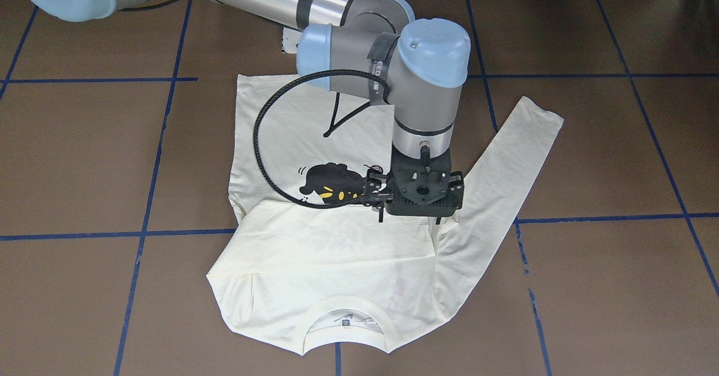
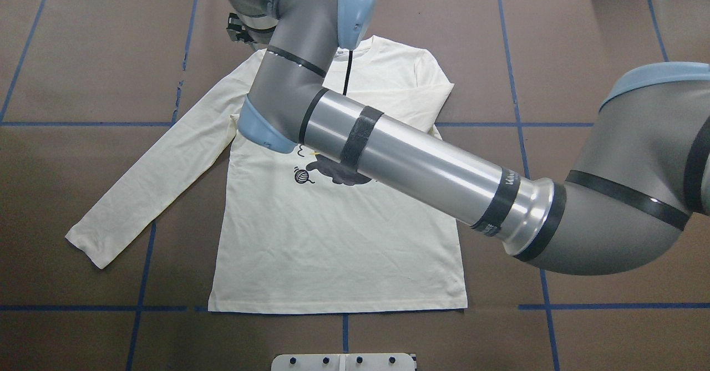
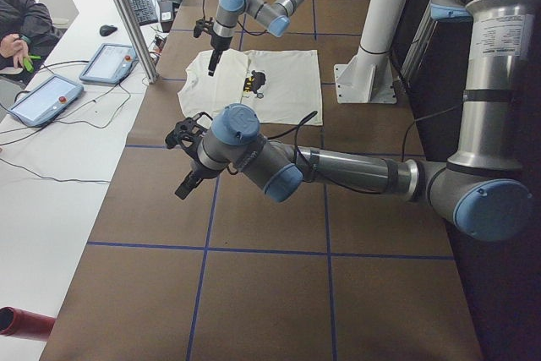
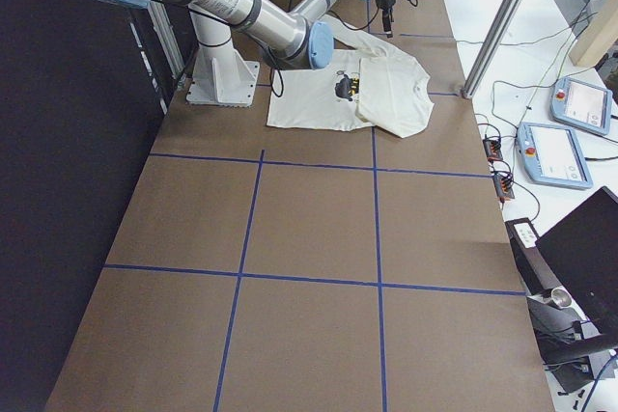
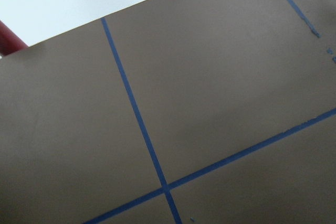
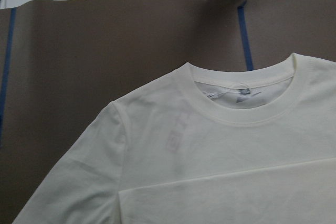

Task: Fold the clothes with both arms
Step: 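Fold the grasped sleeve across the shirt chest with the right gripper, then release the sleeve and withdraw the right gripper while the left gripper grasps the other cuff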

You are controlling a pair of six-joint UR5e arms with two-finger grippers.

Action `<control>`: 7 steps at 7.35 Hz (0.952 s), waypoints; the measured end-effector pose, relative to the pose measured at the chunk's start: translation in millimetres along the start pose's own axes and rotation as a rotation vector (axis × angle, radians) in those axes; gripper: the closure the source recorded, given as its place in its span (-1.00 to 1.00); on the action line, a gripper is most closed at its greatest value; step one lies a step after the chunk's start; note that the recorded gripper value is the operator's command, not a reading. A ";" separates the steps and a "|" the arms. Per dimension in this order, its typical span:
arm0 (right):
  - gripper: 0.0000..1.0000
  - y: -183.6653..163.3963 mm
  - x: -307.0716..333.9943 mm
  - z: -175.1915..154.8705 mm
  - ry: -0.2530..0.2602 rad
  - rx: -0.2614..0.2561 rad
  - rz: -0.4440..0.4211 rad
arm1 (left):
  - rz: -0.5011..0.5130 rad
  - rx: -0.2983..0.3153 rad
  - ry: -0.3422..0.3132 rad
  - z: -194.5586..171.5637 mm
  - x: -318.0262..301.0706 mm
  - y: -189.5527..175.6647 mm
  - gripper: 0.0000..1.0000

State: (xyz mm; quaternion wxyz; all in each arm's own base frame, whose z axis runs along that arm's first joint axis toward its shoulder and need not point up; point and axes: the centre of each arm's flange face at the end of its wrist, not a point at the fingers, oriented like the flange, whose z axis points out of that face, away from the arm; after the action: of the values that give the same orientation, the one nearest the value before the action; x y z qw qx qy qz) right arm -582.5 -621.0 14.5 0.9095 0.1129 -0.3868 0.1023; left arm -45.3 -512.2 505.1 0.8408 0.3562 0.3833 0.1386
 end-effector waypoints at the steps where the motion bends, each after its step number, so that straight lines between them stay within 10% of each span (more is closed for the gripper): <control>1: -1.00 -18.1 51.0 -3.3 0.018 -0.037 -0.025 | 0.049 0.006 0.079 26.3 35.9 2.2 -1.00; 3: -1.00 -49.2 167.4 2.4 0.034 -0.075 -0.107 | 0.015 -0.061 0.198 79.3 110.9 15.7 -1.00; 7: -1.00 -65.8 422.8 -13.5 0.025 -0.124 -0.273 | -0.050 -0.185 0.145 136.1 219.0 83.9 -1.00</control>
State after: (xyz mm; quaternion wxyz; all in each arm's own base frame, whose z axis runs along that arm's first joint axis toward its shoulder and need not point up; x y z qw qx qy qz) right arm -267.9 -638.1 304.3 0.9249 0.1066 -0.3623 -0.0449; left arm 205.5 -409.0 506.4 0.8434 0.2565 0.4372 0.1780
